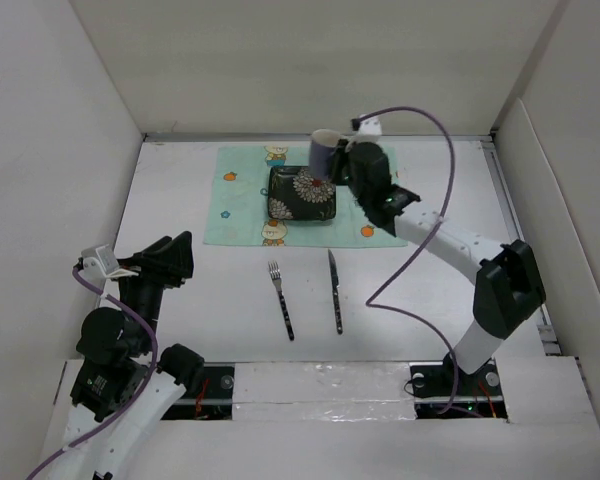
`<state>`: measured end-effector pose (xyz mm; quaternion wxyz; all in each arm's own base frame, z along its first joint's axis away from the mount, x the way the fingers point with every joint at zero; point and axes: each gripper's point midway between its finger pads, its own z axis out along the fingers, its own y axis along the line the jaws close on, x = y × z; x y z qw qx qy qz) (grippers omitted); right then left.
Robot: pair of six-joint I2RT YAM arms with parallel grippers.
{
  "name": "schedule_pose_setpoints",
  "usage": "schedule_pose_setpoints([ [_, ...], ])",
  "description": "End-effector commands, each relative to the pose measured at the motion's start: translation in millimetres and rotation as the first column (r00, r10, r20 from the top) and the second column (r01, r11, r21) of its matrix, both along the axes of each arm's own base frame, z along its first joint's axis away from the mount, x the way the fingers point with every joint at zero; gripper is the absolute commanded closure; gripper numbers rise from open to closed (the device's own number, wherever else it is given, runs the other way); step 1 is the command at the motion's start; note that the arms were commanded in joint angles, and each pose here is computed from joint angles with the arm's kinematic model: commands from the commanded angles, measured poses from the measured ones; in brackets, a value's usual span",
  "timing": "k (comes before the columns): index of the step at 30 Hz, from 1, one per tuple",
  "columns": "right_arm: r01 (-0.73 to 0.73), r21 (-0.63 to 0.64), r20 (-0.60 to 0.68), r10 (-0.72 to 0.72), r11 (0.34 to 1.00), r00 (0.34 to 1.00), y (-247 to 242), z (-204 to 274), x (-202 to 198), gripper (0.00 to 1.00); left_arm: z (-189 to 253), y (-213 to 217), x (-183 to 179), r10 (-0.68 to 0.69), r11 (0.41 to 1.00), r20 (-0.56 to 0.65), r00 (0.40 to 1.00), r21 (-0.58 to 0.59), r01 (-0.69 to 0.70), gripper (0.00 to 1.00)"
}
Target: Set the dinner table for one person
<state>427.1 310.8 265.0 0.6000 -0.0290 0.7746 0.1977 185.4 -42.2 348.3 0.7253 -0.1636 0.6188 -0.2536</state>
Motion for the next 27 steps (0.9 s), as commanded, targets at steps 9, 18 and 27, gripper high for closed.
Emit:
schedule_pose_setpoints([
  [9,0.376,-0.03,0.046,-0.374,0.926,0.926,-174,-1,160,1.0,10,-2,0,-0.01,1.0,0.037,0.999,-0.005,0.01,0.48],
  [18,0.444,-0.091,0.026,-0.444,0.891,0.896,-206,-34,215,1.0,9,-6,5,-0.016,1.0,0.03,0.999,0.008,0.016,0.48],
  [27,0.471,-0.123,0.032,-0.471,0.874,0.882,-200,-57,228,1.0,6,-8,9,-0.016,1.0,0.014,1.0,0.02,0.016,0.48],
])
